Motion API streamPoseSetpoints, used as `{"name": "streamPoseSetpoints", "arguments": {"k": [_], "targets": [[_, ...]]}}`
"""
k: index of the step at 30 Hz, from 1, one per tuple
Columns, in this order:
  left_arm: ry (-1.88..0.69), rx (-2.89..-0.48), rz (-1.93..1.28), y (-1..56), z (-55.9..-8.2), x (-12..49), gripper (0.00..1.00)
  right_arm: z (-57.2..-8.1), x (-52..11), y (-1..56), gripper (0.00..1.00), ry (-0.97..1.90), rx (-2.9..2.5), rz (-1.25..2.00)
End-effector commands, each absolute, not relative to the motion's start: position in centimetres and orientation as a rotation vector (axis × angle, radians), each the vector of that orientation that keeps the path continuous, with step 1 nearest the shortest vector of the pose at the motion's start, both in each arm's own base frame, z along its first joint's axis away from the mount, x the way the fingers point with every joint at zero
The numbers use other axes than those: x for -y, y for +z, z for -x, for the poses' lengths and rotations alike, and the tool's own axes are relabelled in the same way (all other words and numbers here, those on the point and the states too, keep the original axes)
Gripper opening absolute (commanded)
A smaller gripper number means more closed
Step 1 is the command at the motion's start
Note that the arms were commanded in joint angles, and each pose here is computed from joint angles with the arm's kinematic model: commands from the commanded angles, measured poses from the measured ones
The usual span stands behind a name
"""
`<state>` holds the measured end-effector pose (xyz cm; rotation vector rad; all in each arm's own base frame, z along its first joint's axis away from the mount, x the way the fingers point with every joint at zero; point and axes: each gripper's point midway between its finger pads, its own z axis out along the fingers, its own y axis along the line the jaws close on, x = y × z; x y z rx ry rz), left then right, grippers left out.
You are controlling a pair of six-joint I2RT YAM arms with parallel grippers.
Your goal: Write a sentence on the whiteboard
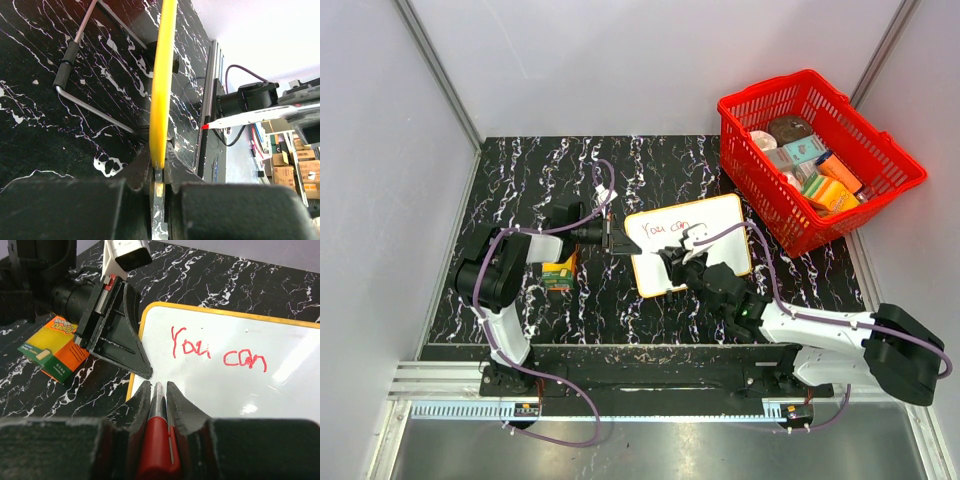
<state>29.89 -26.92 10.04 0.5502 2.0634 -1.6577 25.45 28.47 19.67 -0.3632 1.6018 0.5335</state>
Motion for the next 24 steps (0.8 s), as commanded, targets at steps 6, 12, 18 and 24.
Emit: {"name": "streamPoseSetpoints", "arguments": {"k": [6,12,18,24], "targets": [[-1.688,-1.984,-0.581,12.3,-29.5,26.9,0.00,-25.7,-28.8,20.3,0.00,0.536,-1.551,0.363],[-1.701,-1.971,-0.585,12.7,-29.4,27.0,0.00,-26.2,-28.5,20.6,0.00,0.506,-1.548,0.336],[-1.706,-1.961,-0.592,12.9,-29.4,27.0,0.00,-27.0,-28.2,19.8,0.00,0.453,-1.584,0.292],[-1.714,-1.953,-0.601,13.1,-29.2,27.0,0.00,-27.2,-28.3,19.6,0.00,0.451,-1.593,0.280]]}}
